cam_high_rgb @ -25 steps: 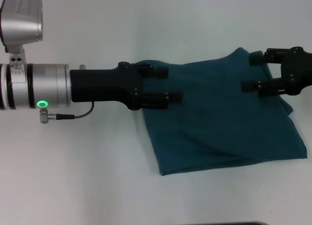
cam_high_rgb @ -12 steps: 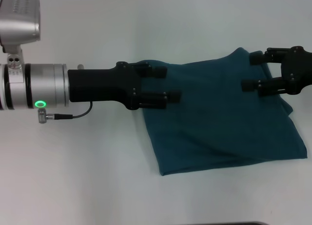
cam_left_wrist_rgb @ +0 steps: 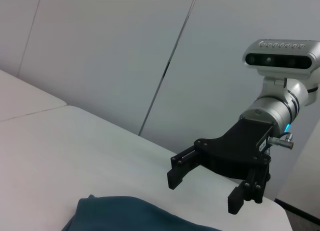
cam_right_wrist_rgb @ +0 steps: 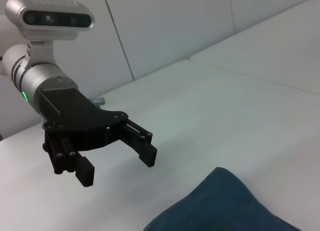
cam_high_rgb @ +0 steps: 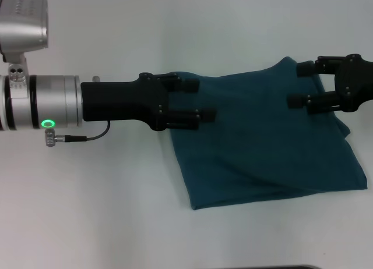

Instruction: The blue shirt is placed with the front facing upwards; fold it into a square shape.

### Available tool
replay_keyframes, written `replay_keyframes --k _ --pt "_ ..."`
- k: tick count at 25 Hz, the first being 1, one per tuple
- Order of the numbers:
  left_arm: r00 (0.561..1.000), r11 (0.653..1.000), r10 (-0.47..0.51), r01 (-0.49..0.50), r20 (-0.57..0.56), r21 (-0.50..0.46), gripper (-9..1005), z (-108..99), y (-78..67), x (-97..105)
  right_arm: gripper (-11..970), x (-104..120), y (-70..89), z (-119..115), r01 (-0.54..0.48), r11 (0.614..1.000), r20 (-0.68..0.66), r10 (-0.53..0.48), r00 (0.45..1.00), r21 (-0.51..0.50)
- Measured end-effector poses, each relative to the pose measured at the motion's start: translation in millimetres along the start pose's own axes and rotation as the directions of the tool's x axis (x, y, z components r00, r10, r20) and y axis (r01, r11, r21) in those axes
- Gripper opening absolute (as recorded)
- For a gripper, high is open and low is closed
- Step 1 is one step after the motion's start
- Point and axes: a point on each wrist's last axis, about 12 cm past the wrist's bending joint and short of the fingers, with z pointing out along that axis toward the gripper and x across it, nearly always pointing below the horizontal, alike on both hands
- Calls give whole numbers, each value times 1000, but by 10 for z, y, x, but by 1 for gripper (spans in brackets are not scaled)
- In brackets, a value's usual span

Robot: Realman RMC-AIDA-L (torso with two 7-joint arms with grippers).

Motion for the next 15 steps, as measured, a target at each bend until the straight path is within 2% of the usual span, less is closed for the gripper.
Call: replay_keyframes --k 15 --pt "1000 1000 0 0 -2 1 828 3 -2 2 915 -6 -2 4 0 1000 2 0 1000 -1"
